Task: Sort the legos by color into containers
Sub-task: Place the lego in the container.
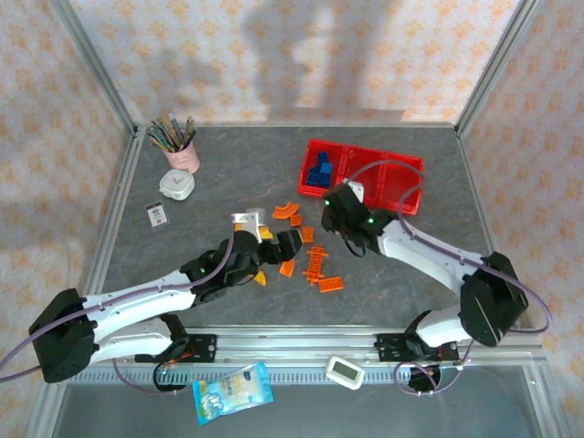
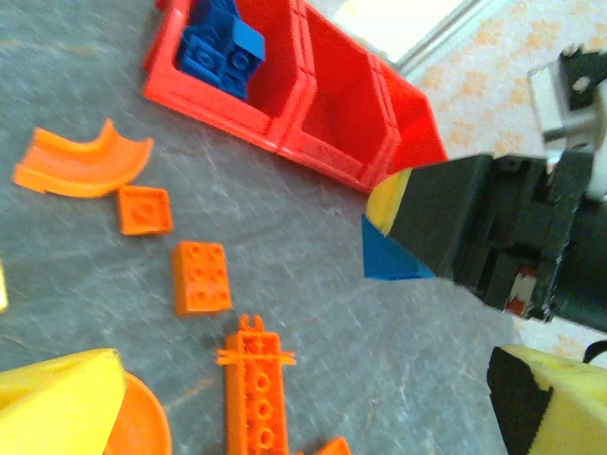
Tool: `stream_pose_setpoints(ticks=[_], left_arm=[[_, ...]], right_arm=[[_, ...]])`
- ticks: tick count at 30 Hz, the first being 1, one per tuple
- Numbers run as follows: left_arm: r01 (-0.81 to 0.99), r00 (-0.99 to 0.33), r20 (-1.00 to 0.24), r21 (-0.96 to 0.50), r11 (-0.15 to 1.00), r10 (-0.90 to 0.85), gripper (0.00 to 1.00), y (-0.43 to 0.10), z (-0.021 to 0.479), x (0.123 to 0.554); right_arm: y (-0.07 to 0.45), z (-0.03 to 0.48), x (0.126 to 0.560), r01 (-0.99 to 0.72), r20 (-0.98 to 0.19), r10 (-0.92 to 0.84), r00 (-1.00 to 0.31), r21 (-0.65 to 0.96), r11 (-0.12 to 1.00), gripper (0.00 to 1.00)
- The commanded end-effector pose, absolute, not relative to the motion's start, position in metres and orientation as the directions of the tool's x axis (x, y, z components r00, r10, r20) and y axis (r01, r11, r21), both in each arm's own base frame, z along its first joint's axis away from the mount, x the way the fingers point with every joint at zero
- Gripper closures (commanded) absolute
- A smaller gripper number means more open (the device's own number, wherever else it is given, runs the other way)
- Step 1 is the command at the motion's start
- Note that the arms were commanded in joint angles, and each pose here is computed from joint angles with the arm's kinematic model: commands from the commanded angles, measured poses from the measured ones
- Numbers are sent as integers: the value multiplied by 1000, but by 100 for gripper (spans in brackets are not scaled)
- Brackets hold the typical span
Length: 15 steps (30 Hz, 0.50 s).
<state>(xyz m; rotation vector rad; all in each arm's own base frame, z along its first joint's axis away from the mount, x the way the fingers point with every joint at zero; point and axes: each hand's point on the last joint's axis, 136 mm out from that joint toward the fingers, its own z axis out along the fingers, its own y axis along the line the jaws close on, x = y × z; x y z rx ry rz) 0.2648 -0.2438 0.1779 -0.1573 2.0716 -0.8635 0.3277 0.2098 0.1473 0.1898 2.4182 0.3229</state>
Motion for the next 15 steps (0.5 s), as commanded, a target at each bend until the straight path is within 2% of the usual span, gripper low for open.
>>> stream_pose_setpoints(ticks=[1, 11, 15], left_arm=[[187, -606, -699, -589, 786, -379, 1, -229, 181, 273], [131, -574, -702, -586, 799, -421, 1, -202, 184, 306], [126, -573, -694, -599, 790, -435, 1, -202, 182, 315]], right_arm=[[218, 163, 365, 23, -669, 206, -714, 273, 962, 71], [233, 144, 469, 29, -657, 190, -729, 247, 968, 73], [229, 129, 506, 57, -666, 173, -726, 192, 980, 73]])
